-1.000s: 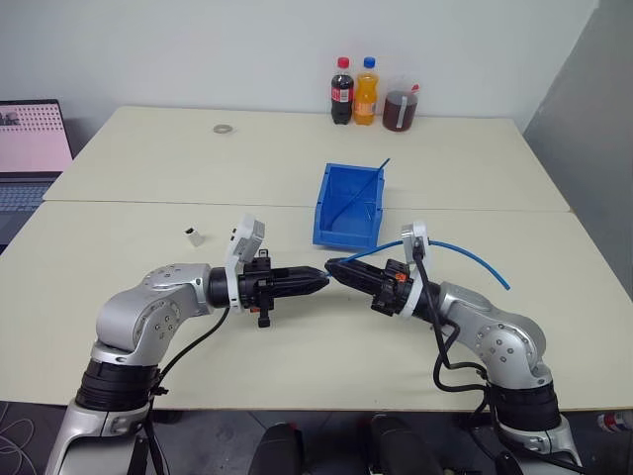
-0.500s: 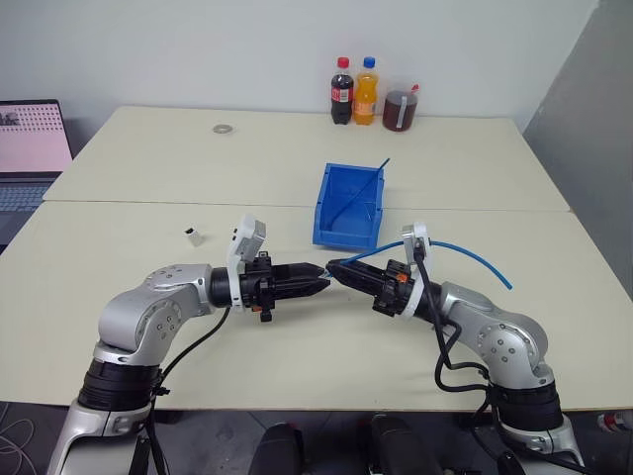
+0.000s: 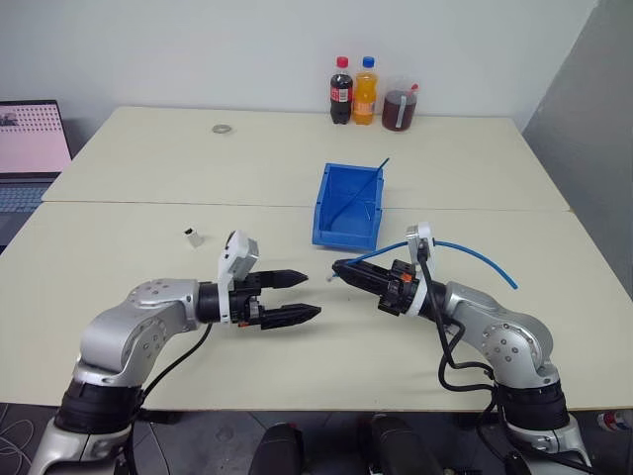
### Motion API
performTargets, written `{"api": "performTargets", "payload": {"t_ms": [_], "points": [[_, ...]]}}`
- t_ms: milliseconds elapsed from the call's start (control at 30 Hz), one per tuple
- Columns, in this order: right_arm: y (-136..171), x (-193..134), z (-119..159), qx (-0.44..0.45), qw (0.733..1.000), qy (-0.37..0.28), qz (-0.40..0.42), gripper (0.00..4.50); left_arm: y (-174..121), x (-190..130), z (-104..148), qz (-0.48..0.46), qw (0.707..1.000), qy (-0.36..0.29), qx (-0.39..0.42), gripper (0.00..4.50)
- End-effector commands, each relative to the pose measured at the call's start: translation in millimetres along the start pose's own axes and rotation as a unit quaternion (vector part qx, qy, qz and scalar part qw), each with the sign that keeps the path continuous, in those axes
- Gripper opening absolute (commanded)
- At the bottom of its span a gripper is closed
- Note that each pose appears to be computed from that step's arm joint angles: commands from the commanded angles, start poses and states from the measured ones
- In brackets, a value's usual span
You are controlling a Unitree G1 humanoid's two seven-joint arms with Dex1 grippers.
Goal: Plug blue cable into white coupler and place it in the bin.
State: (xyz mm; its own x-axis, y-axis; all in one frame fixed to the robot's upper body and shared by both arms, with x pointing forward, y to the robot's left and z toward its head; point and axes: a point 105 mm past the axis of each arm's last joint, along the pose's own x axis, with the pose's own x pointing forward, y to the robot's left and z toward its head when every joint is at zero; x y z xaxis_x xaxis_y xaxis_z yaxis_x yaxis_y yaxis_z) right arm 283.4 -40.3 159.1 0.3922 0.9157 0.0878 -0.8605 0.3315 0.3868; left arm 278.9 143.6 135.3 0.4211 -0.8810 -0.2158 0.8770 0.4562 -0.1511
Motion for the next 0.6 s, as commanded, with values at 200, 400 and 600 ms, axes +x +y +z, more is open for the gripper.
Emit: {"api": "performTargets", "payload": {"t_ms": [200, 400, 600], "points": [[-2.1, -4.0, 2.0, -0.026, 1.0, -0.001, -0.002, 0.14, 52.3, -22.9, -8.3, 0.334, 0.941, -0.027, 0.045, 4.5], [-4.5, -4.8, -0.4, -0.028, 1.0, 0.005, -0.003, 0.14, 85.8, -39.8, -6.2, 0.543, 0.838, -0.057, -0.001, 4.5], [-5.2, -3.4, 0.4, -0.033, 0.999, 0.008, 0.0, 0.14, 110.5, -52.6, -4.0, 0.66, 0.748, -0.053, -0.04, 4.5]]}}
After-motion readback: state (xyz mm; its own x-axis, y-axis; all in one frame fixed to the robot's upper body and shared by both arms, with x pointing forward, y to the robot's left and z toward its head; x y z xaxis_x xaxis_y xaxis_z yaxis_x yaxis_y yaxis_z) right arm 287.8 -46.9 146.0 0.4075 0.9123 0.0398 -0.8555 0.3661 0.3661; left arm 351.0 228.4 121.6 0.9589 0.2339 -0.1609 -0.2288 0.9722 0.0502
